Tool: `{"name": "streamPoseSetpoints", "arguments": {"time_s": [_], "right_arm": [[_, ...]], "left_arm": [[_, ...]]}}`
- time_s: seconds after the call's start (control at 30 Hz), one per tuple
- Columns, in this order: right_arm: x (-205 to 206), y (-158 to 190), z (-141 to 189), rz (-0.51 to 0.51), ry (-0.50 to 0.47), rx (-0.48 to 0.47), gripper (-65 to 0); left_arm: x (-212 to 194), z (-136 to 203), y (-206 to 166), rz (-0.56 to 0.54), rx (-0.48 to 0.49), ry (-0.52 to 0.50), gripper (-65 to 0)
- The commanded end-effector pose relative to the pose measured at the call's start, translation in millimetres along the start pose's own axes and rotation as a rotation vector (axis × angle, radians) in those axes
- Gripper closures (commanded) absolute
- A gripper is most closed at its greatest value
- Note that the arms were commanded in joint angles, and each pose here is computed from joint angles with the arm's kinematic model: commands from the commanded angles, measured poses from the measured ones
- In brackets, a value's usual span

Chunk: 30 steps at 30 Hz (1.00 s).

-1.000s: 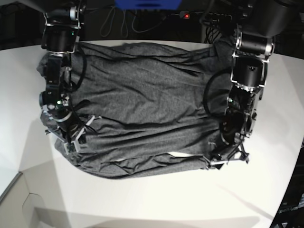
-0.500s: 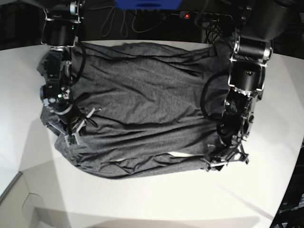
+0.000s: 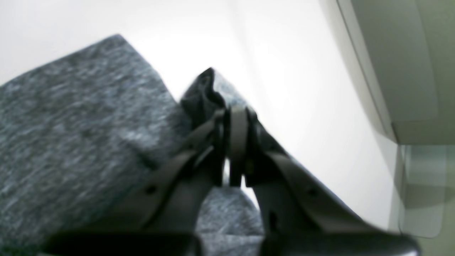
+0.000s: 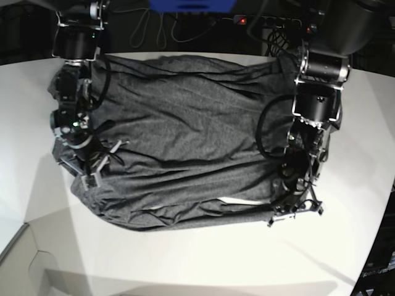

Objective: Layout the t-shirt on the table in an organized manner, then fold the t-shirt properly
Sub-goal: 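Grasp the shirt edges with both grippers and pull them apart, then lift the shirt with both grippers and stretch it taut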

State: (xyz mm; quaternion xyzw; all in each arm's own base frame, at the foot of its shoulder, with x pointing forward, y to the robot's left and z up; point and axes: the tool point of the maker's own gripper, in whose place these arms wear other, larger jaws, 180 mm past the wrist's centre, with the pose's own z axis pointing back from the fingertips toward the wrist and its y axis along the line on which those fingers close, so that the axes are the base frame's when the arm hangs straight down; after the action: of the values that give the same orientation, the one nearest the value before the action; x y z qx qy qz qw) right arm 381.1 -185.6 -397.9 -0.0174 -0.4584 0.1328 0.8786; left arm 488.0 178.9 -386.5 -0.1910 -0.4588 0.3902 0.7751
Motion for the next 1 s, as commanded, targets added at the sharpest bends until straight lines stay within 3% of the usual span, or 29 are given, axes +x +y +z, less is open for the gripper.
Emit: {"name": "streamPoseSetpoints", "arguments": {"time_s": [0.0, 0.2, 0.37, 0.43, 0.67, 0.77, 0.87, 0.97], "right_arm": [[19.8, -13.2, 2.6, 0.005, -0.059, -0.025, 0.0], [18.1, -17.1, 3.7, 0.0, -0.056, -0.034, 0.0], [5.6, -12.8, 9.7, 0.005, -0.038, -0.03, 0.0], [-0.4, -11.6, 13.1, 0.009, -0.03, -0.029, 0.0], [-3.9, -9.0, 25.0, 0.027, -0.037, -0.034, 0.0], [-12.8, -5.2, 28.1, 0.026, -0.021, -0.029, 0.0], [-19.0, -3.8, 31.6, 0.029, -0.011, -0.028, 0.0], [-24.7, -1.1, 35.7, 0.031, -0.004, -0.025, 0.0]], "left_arm": [[24.5, -1.9, -26.9, 0.002, -0.054, -0.053, -0.1], [62.6, -11.2, -59.6, 0.014, -0.079, -0.128, 0.0], [75.7, -26.7, -73.8, 0.034, -0.028, -0.187, -0.8], [78.1, -31.4, -68.9, 0.037, 0.007, -0.185, -5.6], [77.4, -33.5, -73.2, 0.048, 0.013, -0.18, -42.8], [87.8, -32.1, -69.7, 0.05, 0.016, -0.21, -53.5], [91.0, -31.1, -66.7, 0.049, 0.021, -0.234, -57.6], [76.1, -30.3, -52.4, 0.038, 0.034, -0.215, -52.1]]}}
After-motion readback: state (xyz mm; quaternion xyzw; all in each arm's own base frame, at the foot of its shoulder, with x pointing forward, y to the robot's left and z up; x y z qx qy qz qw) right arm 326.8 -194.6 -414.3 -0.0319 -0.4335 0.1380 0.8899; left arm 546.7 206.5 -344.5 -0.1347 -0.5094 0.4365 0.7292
